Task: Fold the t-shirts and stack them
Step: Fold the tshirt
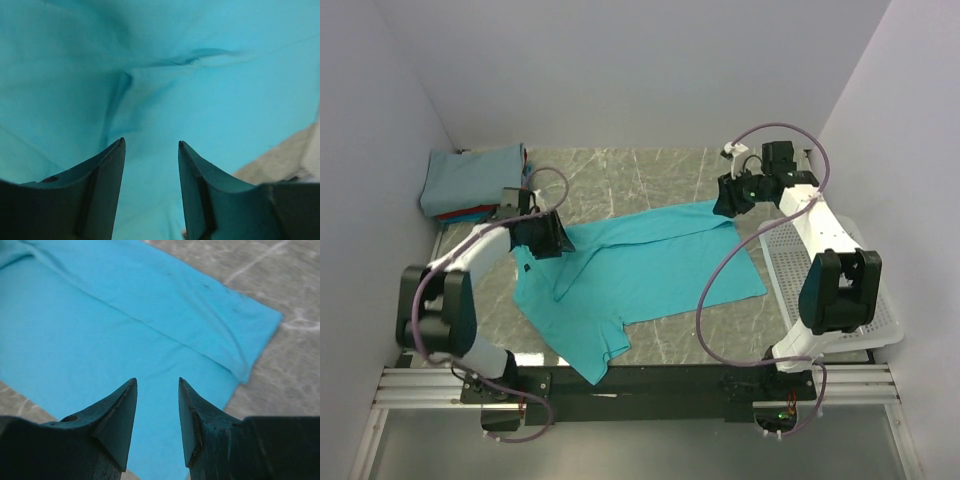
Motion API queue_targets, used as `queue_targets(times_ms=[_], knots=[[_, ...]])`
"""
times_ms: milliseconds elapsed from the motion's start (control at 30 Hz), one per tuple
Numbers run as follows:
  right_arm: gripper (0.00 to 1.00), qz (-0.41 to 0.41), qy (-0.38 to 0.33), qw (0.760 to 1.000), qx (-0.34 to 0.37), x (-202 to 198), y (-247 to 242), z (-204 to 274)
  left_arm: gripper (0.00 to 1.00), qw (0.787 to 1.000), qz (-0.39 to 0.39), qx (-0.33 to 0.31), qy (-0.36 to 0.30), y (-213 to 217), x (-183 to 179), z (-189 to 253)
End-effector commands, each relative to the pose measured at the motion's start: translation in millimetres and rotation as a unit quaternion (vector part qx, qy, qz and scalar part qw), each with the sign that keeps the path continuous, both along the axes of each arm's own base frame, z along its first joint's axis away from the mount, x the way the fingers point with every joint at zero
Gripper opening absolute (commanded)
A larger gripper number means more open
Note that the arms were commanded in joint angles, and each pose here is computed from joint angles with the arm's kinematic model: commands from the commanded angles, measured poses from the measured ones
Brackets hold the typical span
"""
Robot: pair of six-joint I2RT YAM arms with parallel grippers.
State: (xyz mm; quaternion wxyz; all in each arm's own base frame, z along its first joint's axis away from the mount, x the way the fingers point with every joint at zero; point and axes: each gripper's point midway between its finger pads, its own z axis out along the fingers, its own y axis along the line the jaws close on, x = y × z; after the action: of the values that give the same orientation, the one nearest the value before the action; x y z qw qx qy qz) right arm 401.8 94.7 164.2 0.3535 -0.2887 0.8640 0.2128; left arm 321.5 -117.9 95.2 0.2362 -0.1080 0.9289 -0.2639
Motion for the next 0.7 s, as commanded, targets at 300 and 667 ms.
queue_targets(times_ms=[300, 667], knots=[[0.46, 0.03, 0.004, 0.997, 0.071, -43, 30, 29, 0.5, 0.989, -0.095, 0.105, 0.033, -9, 29, -51], [0.46, 0.031, 0.009, 0.997, 0.069, -45, 28, 23, 0.46, 0.982, -0.113, 0.141, 0.051, -13, 30, -64]])
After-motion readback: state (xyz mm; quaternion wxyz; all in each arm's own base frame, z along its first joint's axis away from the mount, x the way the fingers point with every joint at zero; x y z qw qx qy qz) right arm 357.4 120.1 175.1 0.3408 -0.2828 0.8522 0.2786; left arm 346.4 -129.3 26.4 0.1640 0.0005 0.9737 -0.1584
